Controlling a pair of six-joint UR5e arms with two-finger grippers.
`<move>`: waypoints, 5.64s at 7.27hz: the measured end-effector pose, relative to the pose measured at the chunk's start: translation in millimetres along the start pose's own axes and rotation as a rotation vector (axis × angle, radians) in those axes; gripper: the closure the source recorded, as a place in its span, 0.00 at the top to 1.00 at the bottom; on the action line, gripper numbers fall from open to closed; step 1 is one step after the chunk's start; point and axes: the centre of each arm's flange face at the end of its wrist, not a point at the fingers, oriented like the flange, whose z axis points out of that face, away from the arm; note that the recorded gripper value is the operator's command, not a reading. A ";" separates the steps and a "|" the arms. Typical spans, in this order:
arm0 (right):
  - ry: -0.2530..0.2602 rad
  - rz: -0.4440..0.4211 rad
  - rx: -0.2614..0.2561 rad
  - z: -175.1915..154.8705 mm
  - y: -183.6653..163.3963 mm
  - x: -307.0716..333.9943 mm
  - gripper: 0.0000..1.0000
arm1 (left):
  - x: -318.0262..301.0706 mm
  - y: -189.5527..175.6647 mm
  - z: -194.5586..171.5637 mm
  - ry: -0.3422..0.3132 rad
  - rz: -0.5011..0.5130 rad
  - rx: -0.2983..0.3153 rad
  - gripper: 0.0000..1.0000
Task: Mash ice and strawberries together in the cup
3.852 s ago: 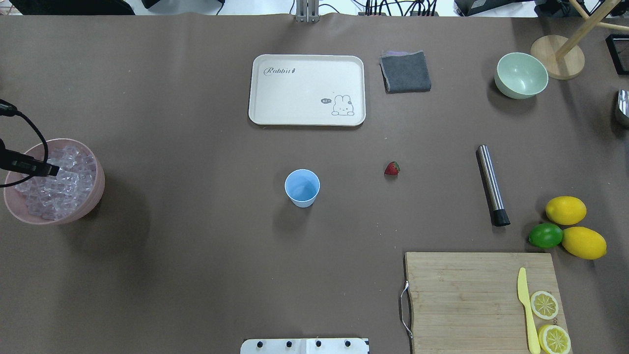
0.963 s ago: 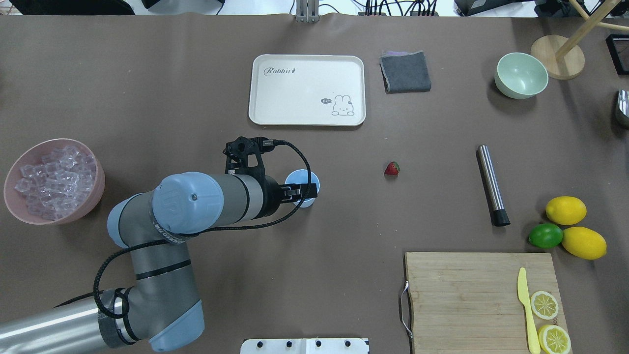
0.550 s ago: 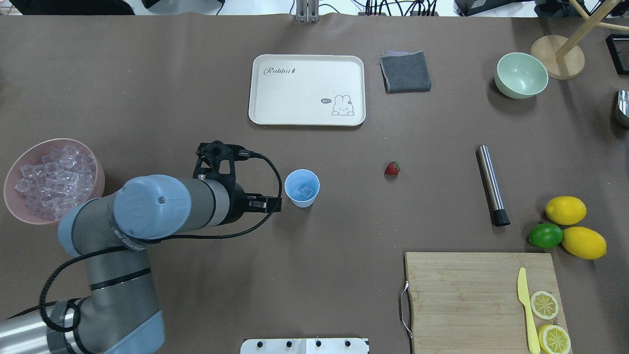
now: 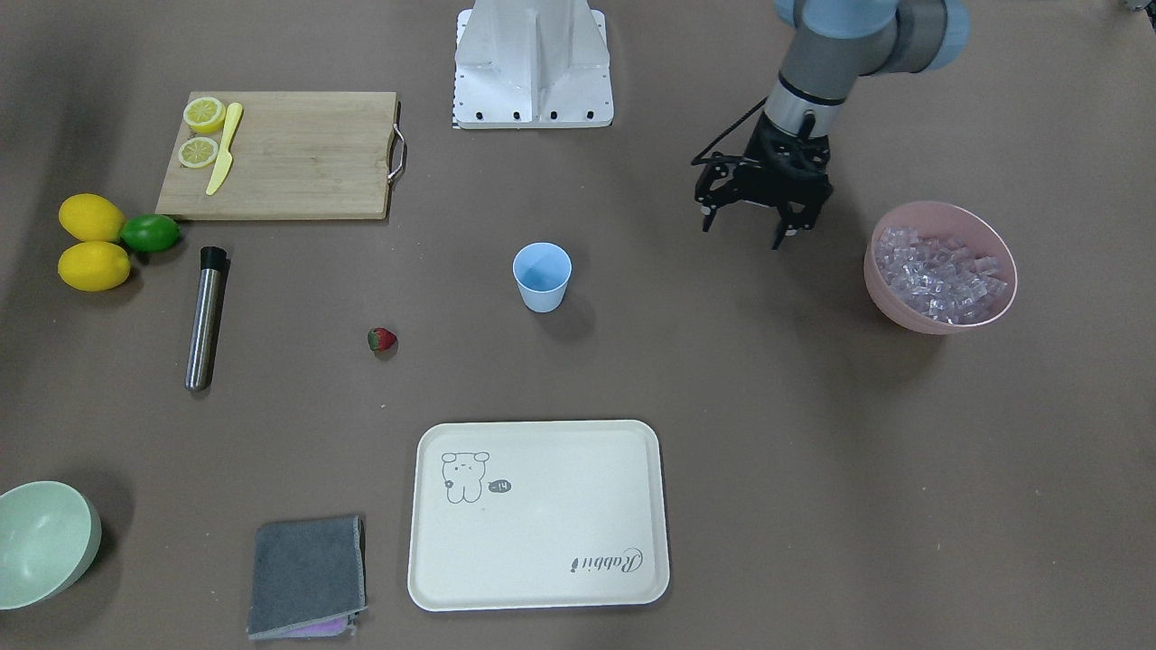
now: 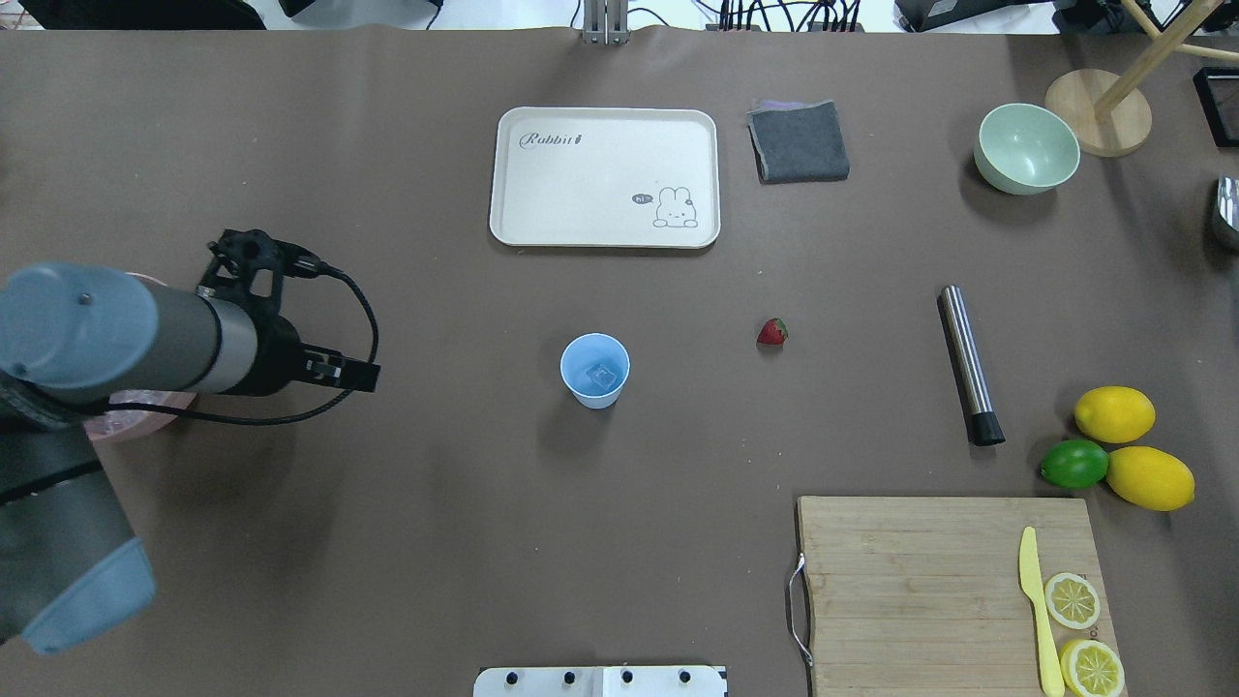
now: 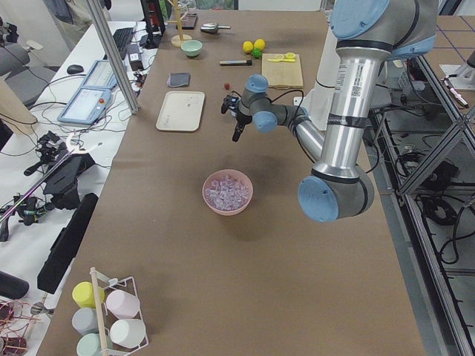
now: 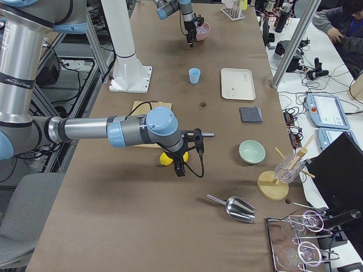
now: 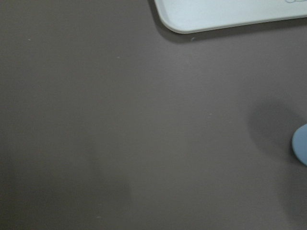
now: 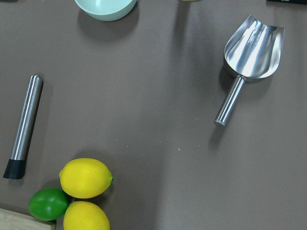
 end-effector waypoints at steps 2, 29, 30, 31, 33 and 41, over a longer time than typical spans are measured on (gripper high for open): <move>0.000 0.000 -0.001 0.3 0.8 0.3 1.00 | -88.9 0.2 -20.5 -0.049 0.099 -0.048 0.99; -0.001 -0.003 0.008 0.6 0.4 0.5 1.00 | -224.4 56.5 21.3 -0.113 0.138 -0.131 0.74; -0.001 -0.003 0.008 0.6 0.4 0.5 1.00 | -224.5 56.6 21.2 -0.113 0.138 -0.131 0.62; -0.001 -0.003 0.008 0.6 0.4 0.5 1.00 | -224.5 56.7 21.3 -0.113 0.138 -0.131 0.52; -0.001 -0.002 0.008 0.6 0.4 0.5 1.00 | -223.3 56.3 20.1 -0.111 0.138 -0.130 0.40; -0.003 -0.002 0.008 0.6 0.4 0.3 1.00 | -217.7 59.7 5.4 -0.059 0.134 -0.149 0.44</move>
